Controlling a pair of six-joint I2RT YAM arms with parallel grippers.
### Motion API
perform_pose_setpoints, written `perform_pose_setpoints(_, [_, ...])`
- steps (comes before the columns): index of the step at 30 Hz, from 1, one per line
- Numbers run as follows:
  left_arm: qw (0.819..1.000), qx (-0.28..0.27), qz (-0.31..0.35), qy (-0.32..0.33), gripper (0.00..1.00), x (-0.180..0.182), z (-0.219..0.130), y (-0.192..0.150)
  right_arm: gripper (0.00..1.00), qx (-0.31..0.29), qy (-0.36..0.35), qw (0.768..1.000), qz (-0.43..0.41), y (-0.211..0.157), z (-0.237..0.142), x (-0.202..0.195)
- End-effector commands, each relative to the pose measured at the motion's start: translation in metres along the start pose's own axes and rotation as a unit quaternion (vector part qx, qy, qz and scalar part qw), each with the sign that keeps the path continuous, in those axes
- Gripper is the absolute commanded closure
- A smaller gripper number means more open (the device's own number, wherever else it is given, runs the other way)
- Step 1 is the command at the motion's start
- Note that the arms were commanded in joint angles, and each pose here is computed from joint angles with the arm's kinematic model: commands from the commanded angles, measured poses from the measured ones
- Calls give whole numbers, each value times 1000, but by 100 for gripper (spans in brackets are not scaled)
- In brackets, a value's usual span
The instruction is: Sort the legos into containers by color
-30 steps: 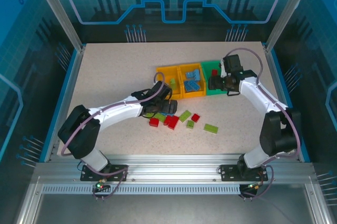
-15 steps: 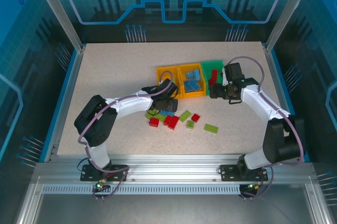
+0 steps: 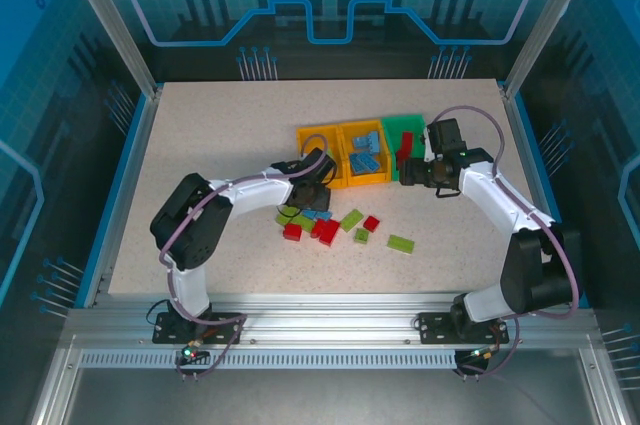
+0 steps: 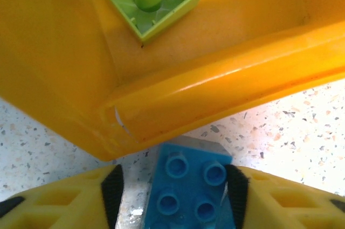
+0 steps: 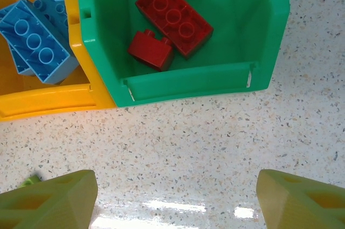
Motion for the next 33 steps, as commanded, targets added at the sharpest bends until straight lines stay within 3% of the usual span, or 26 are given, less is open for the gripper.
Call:
perform_pose_setpoints(1, [1000,13,1,-4,49,-1,7,3,20,-7,-3,1000,4,1,-10,1])
perform_pose_setpoints(10, [1000,25,-4,-16,49,-3,12,1,20,-9,-7,1000,4,0,-12,-1])
perform_pose_setpoints(15, [999,26,-9,-20,72,-3,10,0,20,-9,-7,1000,5,0,-12,-3])
perform_pose_setpoints(17, [1000,19,-13,-22,75,-3,5,1,20,-8,-6,1000,5,0,-12,-3])
perform_pose_setpoints(23, [999,-28,-25,-38,78,-5,-27,21,20,-6,-4,1000,7,-6,-10,-3])
perform_pose_setpoints(33, [985,-133,-23,-105,74,-27,-87,88,20,14,24,1000,-2,-38,-5,8])
Point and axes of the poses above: each hand's point on the last joint's axis, 136 mm out from that joint toward the fingers, its own z axis out along the fingers, its own x axis along the line the jaws close on, y = z × x, the point moved 7 cm from there along -z, back along the fingers, and after that the axes turned 9 degrees about z, right-handed, at the moved point
